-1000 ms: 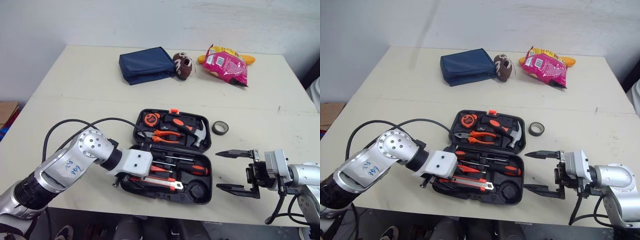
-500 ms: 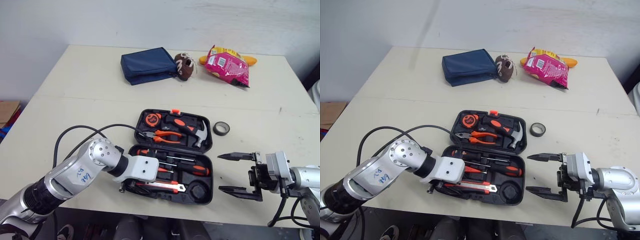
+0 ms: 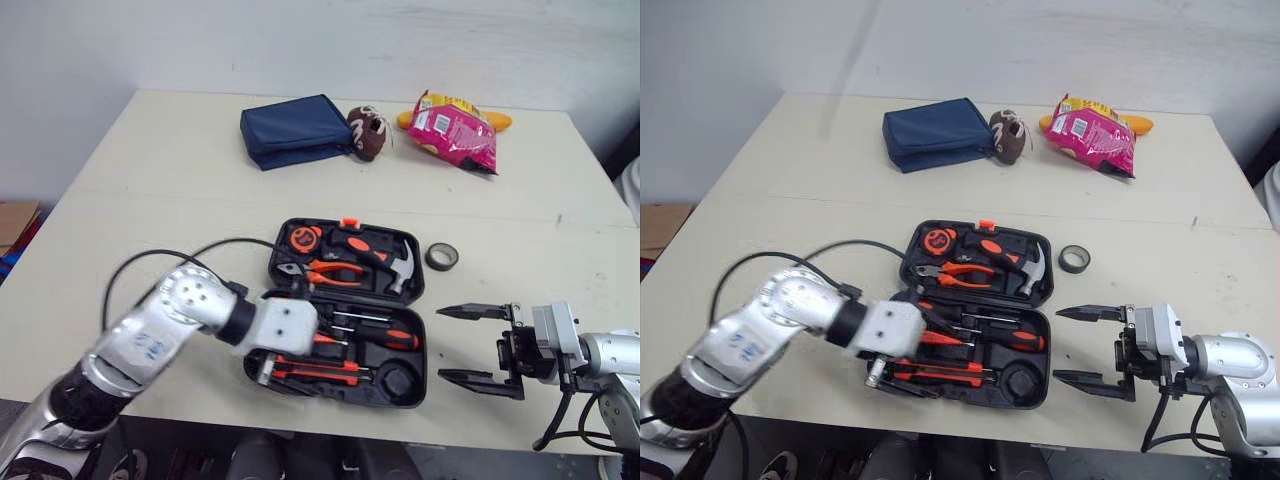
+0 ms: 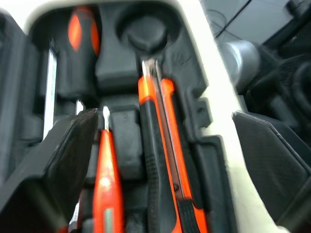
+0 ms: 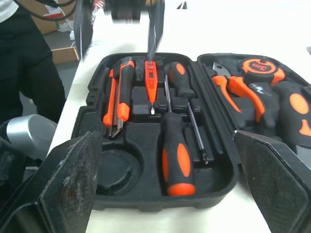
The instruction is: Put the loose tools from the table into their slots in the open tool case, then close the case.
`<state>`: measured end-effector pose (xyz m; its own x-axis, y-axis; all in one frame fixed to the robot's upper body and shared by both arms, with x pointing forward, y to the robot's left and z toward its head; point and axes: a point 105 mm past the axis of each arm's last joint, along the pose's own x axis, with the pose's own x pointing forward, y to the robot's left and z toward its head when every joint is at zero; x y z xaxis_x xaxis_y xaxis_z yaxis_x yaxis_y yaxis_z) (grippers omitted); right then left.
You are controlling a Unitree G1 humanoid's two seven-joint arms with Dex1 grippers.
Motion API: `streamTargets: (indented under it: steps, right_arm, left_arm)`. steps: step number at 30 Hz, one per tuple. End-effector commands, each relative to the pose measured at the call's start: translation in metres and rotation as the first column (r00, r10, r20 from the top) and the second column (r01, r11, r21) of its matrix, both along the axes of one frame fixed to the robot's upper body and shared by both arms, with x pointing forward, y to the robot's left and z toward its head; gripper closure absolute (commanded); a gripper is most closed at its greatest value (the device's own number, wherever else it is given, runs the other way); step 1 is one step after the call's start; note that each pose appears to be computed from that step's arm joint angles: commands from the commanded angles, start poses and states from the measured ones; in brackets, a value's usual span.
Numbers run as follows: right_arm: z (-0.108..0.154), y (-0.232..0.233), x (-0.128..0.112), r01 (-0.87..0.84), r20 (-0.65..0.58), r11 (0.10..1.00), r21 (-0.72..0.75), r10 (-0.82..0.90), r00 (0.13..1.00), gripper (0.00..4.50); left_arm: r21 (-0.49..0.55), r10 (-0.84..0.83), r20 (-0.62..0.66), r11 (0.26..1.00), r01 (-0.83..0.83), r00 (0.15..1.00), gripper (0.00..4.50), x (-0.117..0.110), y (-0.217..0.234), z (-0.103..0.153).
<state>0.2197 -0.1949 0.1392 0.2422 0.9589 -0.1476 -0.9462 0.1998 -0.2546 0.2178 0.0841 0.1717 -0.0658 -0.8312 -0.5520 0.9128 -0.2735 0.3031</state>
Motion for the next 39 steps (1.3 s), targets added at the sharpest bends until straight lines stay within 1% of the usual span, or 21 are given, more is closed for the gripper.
streamTargets:
  steps: [1,3,4,6,8,9,10,11,12,15,18,20,25,29,31,32,34,35,36,37,39]
  right_arm:
    - [0.004,-0.001,0.001,0.003,0.032,1.0,0.009,-0.003,0.999,0.0]
    - [0.001,-0.001,0.001,0.01,0.029,1.0,0.013,-0.01,1.0,0.0]
    - [0.0,-0.002,0.001,0.015,0.026,1.0,0.015,-0.015,1.0,0.0]
    - [-0.002,-0.002,0.001,0.019,0.023,1.0,0.015,-0.019,1.0,0.0]
    - [-0.003,-0.003,0.002,0.022,0.023,1.0,0.015,-0.022,0.999,0.0]
    - [-0.003,-0.004,0.002,0.023,0.022,1.0,0.013,-0.023,0.999,0.0]
    - [-0.003,-0.006,0.003,0.027,0.019,1.0,0.01,-0.027,0.999,0.0]
    - [-0.003,-0.007,0.004,0.029,0.016,1.0,0.008,-0.029,0.999,0.0]
    - [-0.004,-0.008,0.004,0.034,0.015,0.999,0.008,-0.035,0.999,0.0]
    - [-0.005,-0.01,0.005,0.04,0.017,0.999,0.007,-0.04,0.999,0.0]
    - [-0.006,-0.012,0.005,0.055,0.024,0.998,0.004,-0.055,0.998,0.0]
    - [-0.007,-0.014,0.006,0.068,0.032,0.998,0.004,-0.068,0.997,0.0]
    - [-0.008,-0.015,0.006,0.074,0.035,0.997,0.004,-0.074,0.997,0.0]
    - [-0.009,-0.017,0.006,0.086,0.04,0.996,0.006,-0.086,0.996,0.0]
    - [-0.01,-0.018,0.006,0.091,0.04,0.996,0.006,-0.092,0.995,0.0]
    - [-0.011,-0.018,0.007,0.093,0.04,0.996,0.007,-0.093,0.995,0.0]
    - [-0.011,-0.018,0.008,0.097,0.046,0.995,0.009,-0.097,0.994,0.0]
    - [-0.01,-0.018,0.009,0.1,0.051,0.995,0.011,-0.101,0.994,0.0]
    - [-0.009,-0.02,0.009,0.11,0.056,0.994,0.014,-0.111,0.992,0.0]
    - [-0.008,-0.021,0.01,0.118,0.059,0.993,0.016,-0.118,0.991,0.0]
    - [-0.008,-0.026,0.011,0.142,0.063,0.99,0.017,-0.142,0.988,0.0]
  left_arm:
    - [-0.052,-0.029,0.032,0.998,0.03,0.999,0.11,0.001,0.005,0.004]
    - [-0.161,-0.016,0.024,0.987,0.02,1.0,0.64,0.003,0.002,0.004]
    - [-0.192,-0.004,0.005,0.981,0.005,1.0,0.91,0.004,0.001,-0.001]
    - [-0.202,0.007,-0.013,0.979,-0.009,1.0,1.7,0.005,0.0,-0.015]
    - [-0.205,0.026,-0.045,0.978,-0.035,0.999,2.73,0.007,-0.001,-0.026]
    - [-0.194,0.024,-0.036,0.981,-0.031,0.999,3.06,0.007,-0.001,-0.032]
    - [-0.183,0.022,-0.033,0.983,-0.027,0.999,3.6,0.008,-0.002,-0.039]
    - [-0.176,0.017,-0.029,0.984,-0.022,0.999,3.96,0.007,-0.003,-0.045]
    - [-0.181,0.017,-0.04,0.983,-0.024,0.999,4.43,0.007,-0.005,-0.048]
    - [-0.2,0.041,-0.068,0.978,-0.054,0.997,4.48,0.012,-0.009,-0.051]
    - [-0.135,0.028,-0.071,0.99,-0.037,0.997,4.48,0.012,-0.005,-0.066]
    - [-0.117,0.015,-0.081,0.993,-0.025,0.997,4.48,0.011,-0.005,-0.071]
    - [-0.046,0.04,-0.081,0.998,-0.044,0.996,4.48,0.018,-0.001,-0.086]
    - [0.071,0.067,-0.096,0.996,-0.06,0.993,4.48,0.02,0.005,-0.103]
    - [0.14,0.076,-0.137,0.989,-0.057,0.988,4.48,0.015,0.011,-0.114]
    - [0.164,0.065,-0.129,0.985,-0.043,0.989,4.48,0.014,0.013,-0.118]
    - [0.131,0.074,-0.101,0.989,-0.061,0.992,4.48,0.017,0.012,-0.115]
    - [0.086,0.083,-0.099,0.993,-0.074,0.992,4.48,0.02,0.009,-0.109]
    - [0.0,0.033,-0.066,0.999,-0.033,0.997,4.48,0.017,0.005,-0.093]
    - [-0.054,-0.005,-0.035,0.999,0.003,0.999,4.48,0.015,0.003,-0.082]
    - [-0.159,-0.019,-0.002,0.987,0.018,1.0,4.48,0.014,0.001,-0.061]
